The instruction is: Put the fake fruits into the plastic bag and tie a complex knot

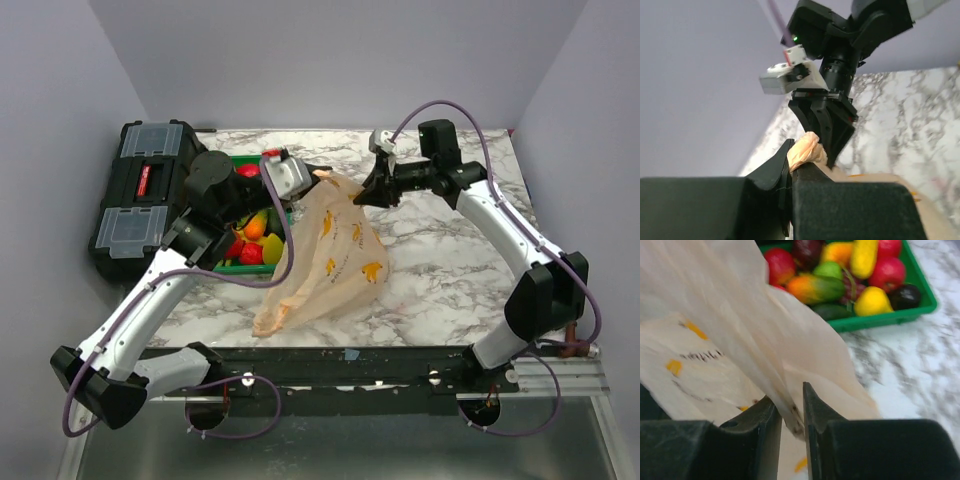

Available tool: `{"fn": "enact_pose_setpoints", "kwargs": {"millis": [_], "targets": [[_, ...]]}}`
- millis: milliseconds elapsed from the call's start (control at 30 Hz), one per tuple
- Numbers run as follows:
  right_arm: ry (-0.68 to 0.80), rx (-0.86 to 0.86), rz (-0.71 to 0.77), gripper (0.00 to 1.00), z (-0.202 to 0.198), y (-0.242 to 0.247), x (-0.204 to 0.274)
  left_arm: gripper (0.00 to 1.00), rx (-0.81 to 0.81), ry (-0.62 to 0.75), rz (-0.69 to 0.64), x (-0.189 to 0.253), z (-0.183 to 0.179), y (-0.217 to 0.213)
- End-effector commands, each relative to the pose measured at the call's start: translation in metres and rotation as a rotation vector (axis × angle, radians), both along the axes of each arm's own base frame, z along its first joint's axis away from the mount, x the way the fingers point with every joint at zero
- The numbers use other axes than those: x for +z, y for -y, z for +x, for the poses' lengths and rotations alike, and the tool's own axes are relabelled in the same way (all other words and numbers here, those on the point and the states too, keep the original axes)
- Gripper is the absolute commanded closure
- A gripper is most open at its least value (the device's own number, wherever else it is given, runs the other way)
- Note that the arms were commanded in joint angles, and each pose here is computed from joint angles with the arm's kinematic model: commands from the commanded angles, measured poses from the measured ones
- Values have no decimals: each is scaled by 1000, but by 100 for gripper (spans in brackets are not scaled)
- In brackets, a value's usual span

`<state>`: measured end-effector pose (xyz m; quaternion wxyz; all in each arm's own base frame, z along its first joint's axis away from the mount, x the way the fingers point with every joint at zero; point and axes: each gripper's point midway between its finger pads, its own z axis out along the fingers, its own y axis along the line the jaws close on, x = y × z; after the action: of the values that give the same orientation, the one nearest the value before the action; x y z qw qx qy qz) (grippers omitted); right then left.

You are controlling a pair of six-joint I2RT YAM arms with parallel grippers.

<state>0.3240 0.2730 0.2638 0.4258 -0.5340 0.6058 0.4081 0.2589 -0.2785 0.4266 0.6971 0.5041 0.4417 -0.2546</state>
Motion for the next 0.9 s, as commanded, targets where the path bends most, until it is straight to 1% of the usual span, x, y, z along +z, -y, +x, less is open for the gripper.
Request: {"fn": "enact_pose_setpoints", "kwargs": {"millis": [0, 33, 67, 100, 133, 167, 200, 300, 367, 400, 433, 533, 600, 767, 867], "targets": [[159, -205, -96, 59, 76, 27, -20, 100, 75, -548, -173, -10, 13, -16], [173, -264, -81, 48, 93, 30, -15, 100, 120, -606, -201, -13, 19, -18], [170, -305, -54, 39, 108, 32, -3, 100, 140, -655, -231, -17, 22, -19], [148, -344, -36, 33, 117, 32, 5, 100, 179, -671, -257, -20, 27, -22], [124, -378, -13, 26, 124, 31, 19, 100, 219, -699, -282, -25, 33, -25], [106, -401, 2, 15, 124, 31, 30, 100, 285, -734, -316, -29, 42, -30], [76, -433, 23, 11, 122, 32, 39, 100, 346, -778, -341, -35, 50, -35], [-54, -597, 83, 7, 111, 45, 57, 100, 463, -831, -415, -40, 69, -46], [-123, -636, 77, 0, 91, 52, 54, 100, 508, -871, -439, -44, 77, -47], [-181, -658, 85, 0, 80, 51, 50, 100, 523, -889, -449, -46, 81, -47], [-191, -664, 83, 0, 68, 50, 49, 100, 524, -907, -453, -47, 83, -45], [-162, -662, 49, 0, 36, 33, 38, 100, 532, -951, -464, -50, 87, -42], [-133, -642, 18, 0, 24, 17, 27, 100, 535, -974, -466, -51, 90, -39], [-72, -649, -37, 0, 11, -15, 8, 100, 537, -1016, -487, -50, 96, -34], [-50, -665, -61, 0, 3, -26, -7, 100, 539, -1027, -501, -47, 96, -34]]}}
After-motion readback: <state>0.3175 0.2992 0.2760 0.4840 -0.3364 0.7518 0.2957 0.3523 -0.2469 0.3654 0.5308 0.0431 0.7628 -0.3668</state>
